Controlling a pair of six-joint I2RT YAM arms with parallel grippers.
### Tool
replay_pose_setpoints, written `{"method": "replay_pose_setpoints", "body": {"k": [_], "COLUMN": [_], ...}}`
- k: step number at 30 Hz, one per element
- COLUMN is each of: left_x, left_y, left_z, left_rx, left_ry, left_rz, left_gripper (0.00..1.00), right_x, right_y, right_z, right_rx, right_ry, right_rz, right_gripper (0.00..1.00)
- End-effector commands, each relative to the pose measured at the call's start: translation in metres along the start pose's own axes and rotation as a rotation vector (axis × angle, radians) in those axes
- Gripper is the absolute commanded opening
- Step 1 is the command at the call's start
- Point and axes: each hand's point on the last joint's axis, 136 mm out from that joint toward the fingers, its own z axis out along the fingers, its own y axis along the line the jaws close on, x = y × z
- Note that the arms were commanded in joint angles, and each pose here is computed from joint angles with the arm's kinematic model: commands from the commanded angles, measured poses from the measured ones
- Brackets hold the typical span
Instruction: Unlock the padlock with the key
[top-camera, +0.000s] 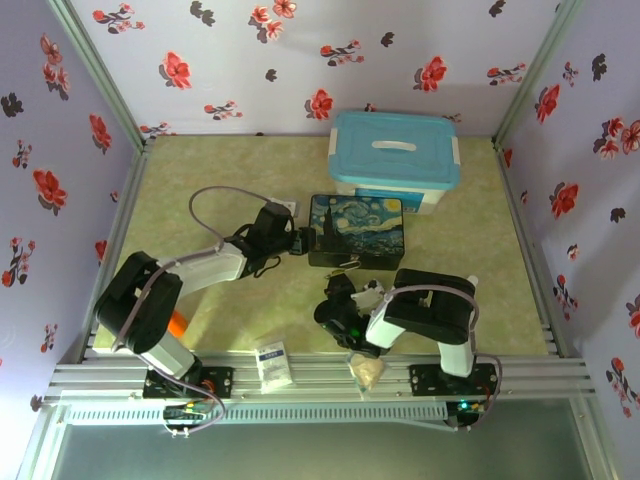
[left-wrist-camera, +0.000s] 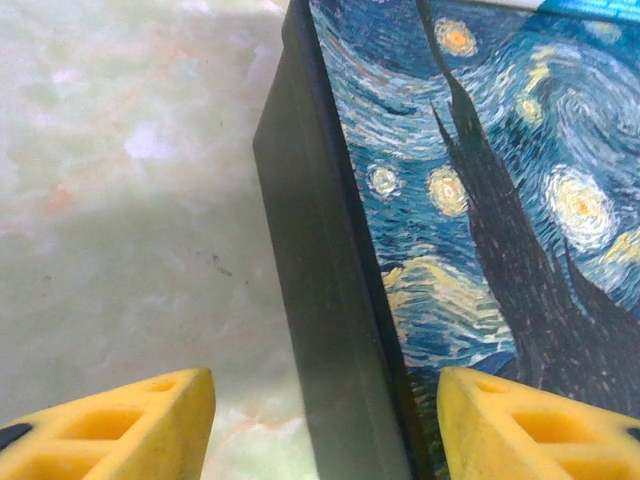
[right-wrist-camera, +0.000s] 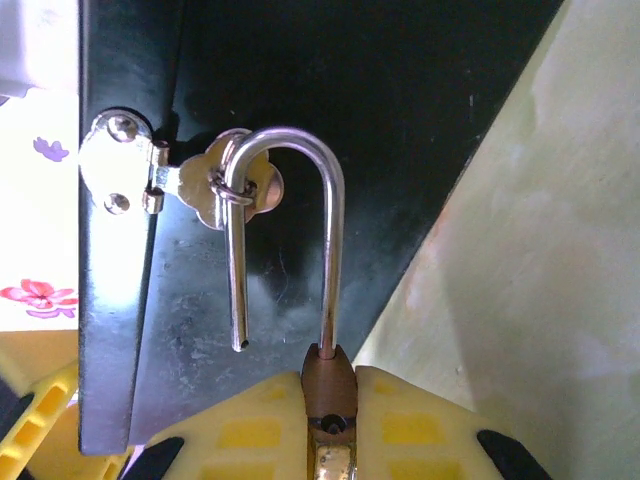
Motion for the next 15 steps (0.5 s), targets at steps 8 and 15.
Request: {"method": "replay_pose_setpoints", "body": {"k": [8,15], "left_x": [-0.028,0.010], "left_y": [-0.048,-0.015], "left_z": [-0.004,0.033], "left_rx": [0.173,-0.056], "left_ry": [-0.022,0.105], "left_rz": [0.003,0.092], "left_gripper": [0.85,0.81], "right_x": [-0.017,-0.017], "right_y": [-0.019,-0.017], "right_z": [0.001,-0.001], "right_rx": [0.041,0.038], "right_ry": [-0.075,-0.075], "right_rz": [-0.128,-0.140], "right_gripper": [0.00,0.00]}}
